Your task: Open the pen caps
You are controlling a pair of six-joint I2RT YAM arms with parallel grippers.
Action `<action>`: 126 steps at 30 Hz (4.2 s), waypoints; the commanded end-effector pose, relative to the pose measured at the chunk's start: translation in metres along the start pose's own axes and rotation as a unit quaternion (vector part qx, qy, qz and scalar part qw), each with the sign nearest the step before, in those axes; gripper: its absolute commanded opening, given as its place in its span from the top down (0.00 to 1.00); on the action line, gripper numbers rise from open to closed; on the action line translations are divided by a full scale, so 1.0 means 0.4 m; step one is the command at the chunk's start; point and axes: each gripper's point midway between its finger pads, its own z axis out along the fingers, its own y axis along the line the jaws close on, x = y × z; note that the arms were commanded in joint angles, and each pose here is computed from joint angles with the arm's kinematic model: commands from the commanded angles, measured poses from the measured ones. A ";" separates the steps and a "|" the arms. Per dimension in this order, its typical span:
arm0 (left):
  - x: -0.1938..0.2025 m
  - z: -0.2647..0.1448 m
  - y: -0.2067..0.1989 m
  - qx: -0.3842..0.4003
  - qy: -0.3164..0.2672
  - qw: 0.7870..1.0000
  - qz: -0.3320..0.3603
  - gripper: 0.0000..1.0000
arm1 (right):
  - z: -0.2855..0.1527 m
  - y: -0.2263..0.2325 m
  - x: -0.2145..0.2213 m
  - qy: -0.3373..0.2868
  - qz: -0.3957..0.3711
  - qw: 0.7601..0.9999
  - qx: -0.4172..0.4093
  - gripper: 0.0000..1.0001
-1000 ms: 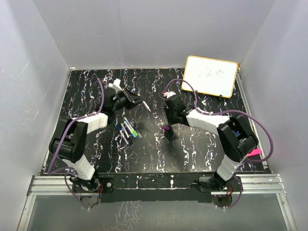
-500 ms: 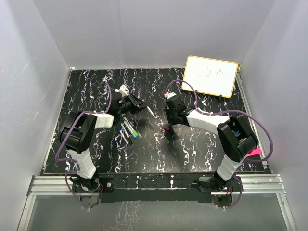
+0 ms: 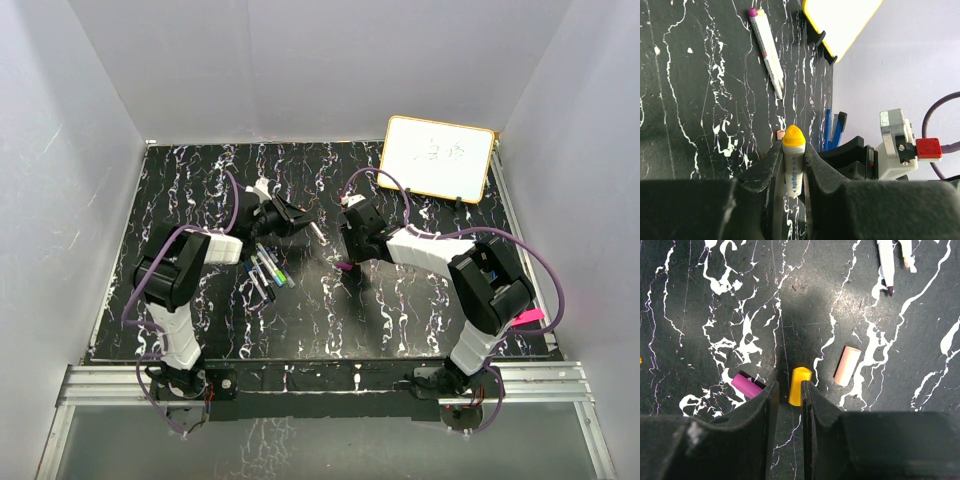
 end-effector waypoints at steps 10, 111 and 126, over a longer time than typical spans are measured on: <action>-0.014 0.073 -0.003 0.015 0.002 1.000 0.010 1.00 | -0.049 -0.028 -0.065 -0.054 0.021 0.998 0.024 0.75; -0.201 -0.443 -0.021 -0.143 -0.240 0.958 0.066 0.01 | 0.042 0.458 0.007 0.001 -0.169 0.977 -0.127 0.60; -0.220 -0.462 -0.009 -0.144 -0.247 0.957 0.055 0.01 | 0.042 0.421 0.045 0.024 -0.190 0.979 -0.072 0.84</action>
